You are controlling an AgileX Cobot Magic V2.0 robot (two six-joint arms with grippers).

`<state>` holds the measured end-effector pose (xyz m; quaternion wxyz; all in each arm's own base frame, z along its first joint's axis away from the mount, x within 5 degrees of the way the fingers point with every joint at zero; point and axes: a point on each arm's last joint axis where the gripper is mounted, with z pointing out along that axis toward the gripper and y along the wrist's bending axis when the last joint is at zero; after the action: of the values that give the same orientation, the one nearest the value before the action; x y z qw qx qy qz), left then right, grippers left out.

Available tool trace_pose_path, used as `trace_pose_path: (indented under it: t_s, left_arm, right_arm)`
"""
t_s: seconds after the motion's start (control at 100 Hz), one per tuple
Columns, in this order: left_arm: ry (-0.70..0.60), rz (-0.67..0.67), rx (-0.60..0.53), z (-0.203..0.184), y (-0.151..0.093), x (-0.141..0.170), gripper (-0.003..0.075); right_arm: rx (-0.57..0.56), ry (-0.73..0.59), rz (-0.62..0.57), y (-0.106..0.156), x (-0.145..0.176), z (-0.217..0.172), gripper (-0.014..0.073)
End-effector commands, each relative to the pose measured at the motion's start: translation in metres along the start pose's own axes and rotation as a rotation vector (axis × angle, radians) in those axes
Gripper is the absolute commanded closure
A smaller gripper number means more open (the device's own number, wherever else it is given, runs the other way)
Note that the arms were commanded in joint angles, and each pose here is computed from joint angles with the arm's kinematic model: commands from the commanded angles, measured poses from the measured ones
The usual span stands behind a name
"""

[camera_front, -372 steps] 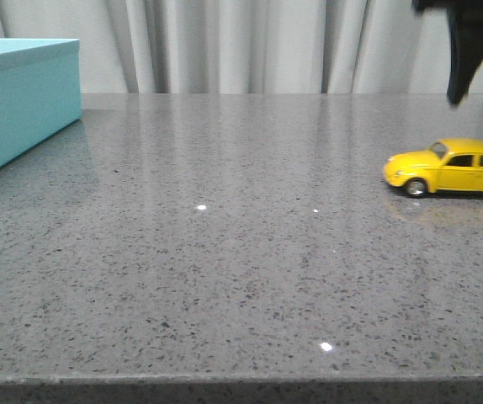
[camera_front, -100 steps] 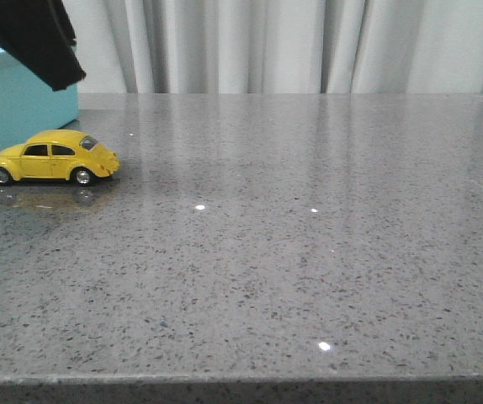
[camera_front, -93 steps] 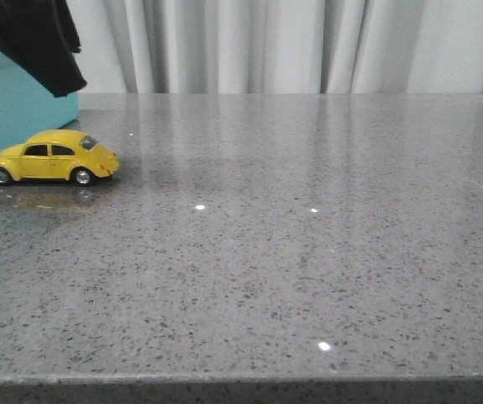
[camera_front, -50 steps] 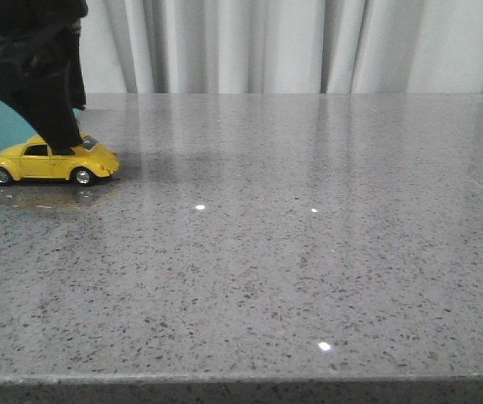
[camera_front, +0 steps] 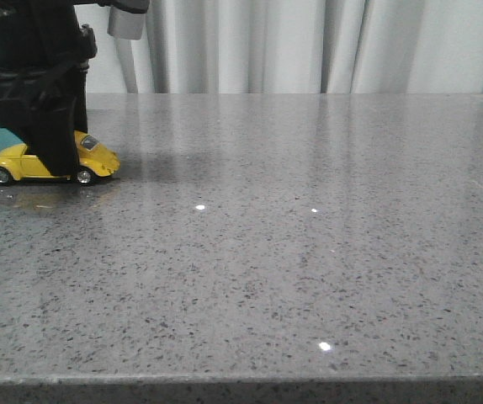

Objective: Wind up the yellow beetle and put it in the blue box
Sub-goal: 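Grasp the beetle with the left gripper and lift it over the box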

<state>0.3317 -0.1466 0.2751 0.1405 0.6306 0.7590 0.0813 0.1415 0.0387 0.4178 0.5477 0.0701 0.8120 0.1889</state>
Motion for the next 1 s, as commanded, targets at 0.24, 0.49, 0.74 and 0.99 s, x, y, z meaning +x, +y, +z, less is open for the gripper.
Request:
trace_pose_path:
  t_s: [0.24, 0.49, 0.74, 0.99]
  left_arm:
    - [-0.049, 0.003, -0.068, -0.024, 0.003, -0.003, 0.0482]
    - [-0.094, -0.01, -0.129, -0.047, 0.012, -0.007, 0.0482]
    - [-0.287, -0.249, -0.353, -0.135, 0.038, -0.007, 0.0481]
    - [-0.439, -0.757, -0.503, -0.201, 0.06, 0.05, 0.0481]
  right_arm:
    - [-0.046, -0.107, -0.017, 0.006, -0.014, -0.007, 0.0109]
    - [-0.046, -0.107, -0.017, 0.006, -0.014, -0.007, 0.0109]
    - [-0.046, -0.107, -0.017, 0.006, -0.014, -0.007, 0.0109]
    - [-0.046, -0.105, -0.016, 0.006, -0.014, -0.007, 0.0109]
